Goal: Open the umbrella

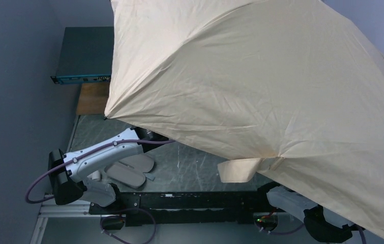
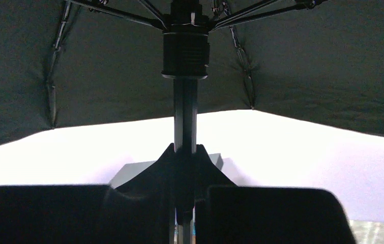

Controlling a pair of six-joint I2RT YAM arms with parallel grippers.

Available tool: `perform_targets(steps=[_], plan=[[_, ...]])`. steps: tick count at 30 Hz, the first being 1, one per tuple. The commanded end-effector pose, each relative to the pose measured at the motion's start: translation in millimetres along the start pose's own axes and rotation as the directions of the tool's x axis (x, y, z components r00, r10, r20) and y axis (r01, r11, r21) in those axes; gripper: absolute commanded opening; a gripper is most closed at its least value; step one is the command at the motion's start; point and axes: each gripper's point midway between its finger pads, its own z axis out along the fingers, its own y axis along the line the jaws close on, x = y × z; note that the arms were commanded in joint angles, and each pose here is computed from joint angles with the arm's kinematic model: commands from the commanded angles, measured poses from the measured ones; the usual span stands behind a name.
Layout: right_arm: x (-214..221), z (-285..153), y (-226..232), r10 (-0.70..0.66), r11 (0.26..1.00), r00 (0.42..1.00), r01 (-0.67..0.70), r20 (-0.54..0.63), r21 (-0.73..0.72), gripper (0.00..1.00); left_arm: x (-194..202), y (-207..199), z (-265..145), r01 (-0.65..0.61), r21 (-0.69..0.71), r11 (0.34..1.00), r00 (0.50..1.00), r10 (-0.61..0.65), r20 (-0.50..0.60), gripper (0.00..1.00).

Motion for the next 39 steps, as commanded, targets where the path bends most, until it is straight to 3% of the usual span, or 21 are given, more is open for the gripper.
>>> perform_targets(steps=[1,7,11,17,22,33,39], plan=[[-37,-5,0,-0.079,0.997,0.985,0.078,0.152,0.014,0.00,-6,-3,-26,-0.070,-0.069,0.995,0.997,0.071,0.011,0.95],[-28,-1,-18,-0.184,0.981,0.972,0.174,0.145,0.082,0.00,1,32,-74,-0.147,-0.332,0.932,0.989,0.139,-0.048,0.99],[-18,2,-36,-0.232,0.966,0.964,0.212,0.129,0.151,0.00,8,58,-130,-0.184,-0.522,0.833,0.983,0.158,-0.094,1.00],[1,8,-57,-0.274,0.942,0.958,0.250,0.080,0.224,0.00,31,102,-216,-0.212,-0.771,0.600,0.977,0.134,-0.164,1.00],[21,10,-73,-0.284,0.925,0.959,0.269,0.018,0.268,0.00,52,121,-262,-0.227,-0.858,0.461,0.974,0.102,-0.203,0.99],[81,24,-139,-0.260,0.854,0.945,0.321,-0.198,0.411,0.00,90,144,-303,-0.191,-0.904,0.382,0.981,0.110,-0.161,0.99],[108,22,-182,-0.194,0.835,0.943,0.302,-0.269,0.459,0.00,105,144,-314,-0.155,-0.895,0.418,0.987,0.097,-0.126,0.99]])
